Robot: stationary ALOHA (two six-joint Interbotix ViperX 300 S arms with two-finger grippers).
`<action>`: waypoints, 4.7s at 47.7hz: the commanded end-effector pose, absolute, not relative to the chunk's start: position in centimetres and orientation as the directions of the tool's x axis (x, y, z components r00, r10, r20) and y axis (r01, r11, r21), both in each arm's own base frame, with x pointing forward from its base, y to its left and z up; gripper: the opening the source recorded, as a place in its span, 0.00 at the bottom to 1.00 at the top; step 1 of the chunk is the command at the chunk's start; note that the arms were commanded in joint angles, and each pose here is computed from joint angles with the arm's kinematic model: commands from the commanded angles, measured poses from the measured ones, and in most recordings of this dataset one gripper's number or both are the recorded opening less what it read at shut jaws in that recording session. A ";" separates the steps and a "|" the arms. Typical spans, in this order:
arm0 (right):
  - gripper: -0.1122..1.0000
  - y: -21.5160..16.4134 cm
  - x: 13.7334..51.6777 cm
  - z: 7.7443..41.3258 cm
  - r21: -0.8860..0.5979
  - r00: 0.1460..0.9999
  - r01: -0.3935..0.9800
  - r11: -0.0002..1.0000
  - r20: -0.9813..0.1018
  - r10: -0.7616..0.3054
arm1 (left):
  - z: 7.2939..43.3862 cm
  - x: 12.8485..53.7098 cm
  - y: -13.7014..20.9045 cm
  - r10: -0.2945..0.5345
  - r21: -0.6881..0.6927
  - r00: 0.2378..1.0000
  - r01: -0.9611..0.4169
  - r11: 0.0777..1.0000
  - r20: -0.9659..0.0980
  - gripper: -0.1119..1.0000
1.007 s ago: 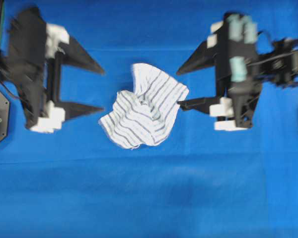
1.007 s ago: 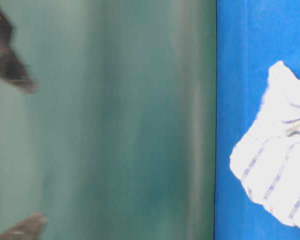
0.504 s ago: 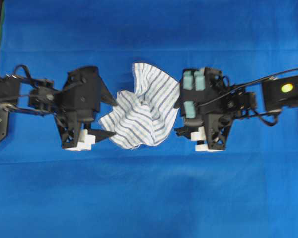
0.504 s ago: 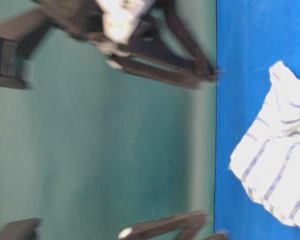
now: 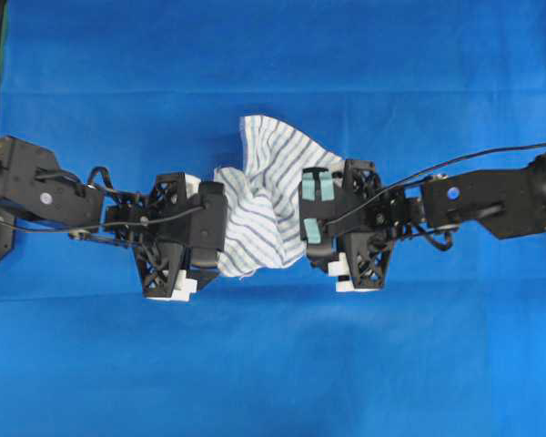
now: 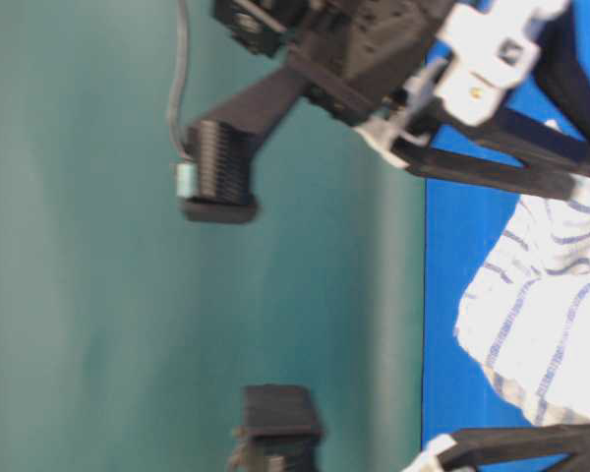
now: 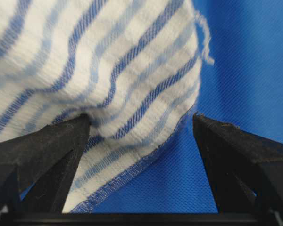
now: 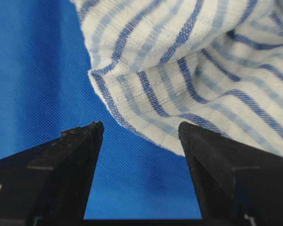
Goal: Lift the towel with both arms.
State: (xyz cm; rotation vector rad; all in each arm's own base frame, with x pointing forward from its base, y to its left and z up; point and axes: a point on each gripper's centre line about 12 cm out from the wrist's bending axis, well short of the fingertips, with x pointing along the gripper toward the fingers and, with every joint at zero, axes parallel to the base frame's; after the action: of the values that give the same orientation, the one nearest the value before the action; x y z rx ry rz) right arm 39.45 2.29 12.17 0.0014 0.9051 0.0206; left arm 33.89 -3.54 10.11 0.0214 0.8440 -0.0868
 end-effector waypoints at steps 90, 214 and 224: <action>0.13 -0.1 35.2 43.1 -0.130 0.865 0.060 0.990 -0.488 -0.116 | 42.7 26.5 1.5 0.049 -0.001 0.937 -0.053 0.999 -0.345 0.12; 0.69 5.4 39.0 13.6 0.038 0.620 -0.031 0.999 -0.783 0.049 | 12.1 35.0 -1.7 -0.033 0.044 0.711 0.090 0.995 -0.703 0.88; 0.69 5.5 39.2 11.3 0.038 0.590 -0.033 0.999 -0.806 0.050 | 10.2 35.1 -1.6 -0.031 0.045 0.695 0.091 0.995 -0.718 0.88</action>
State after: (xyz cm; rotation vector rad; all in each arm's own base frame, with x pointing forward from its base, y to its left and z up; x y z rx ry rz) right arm 38.77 5.41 10.95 0.0120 0.9614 0.0448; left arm 34.62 -1.52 9.77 0.0798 0.8267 -0.0672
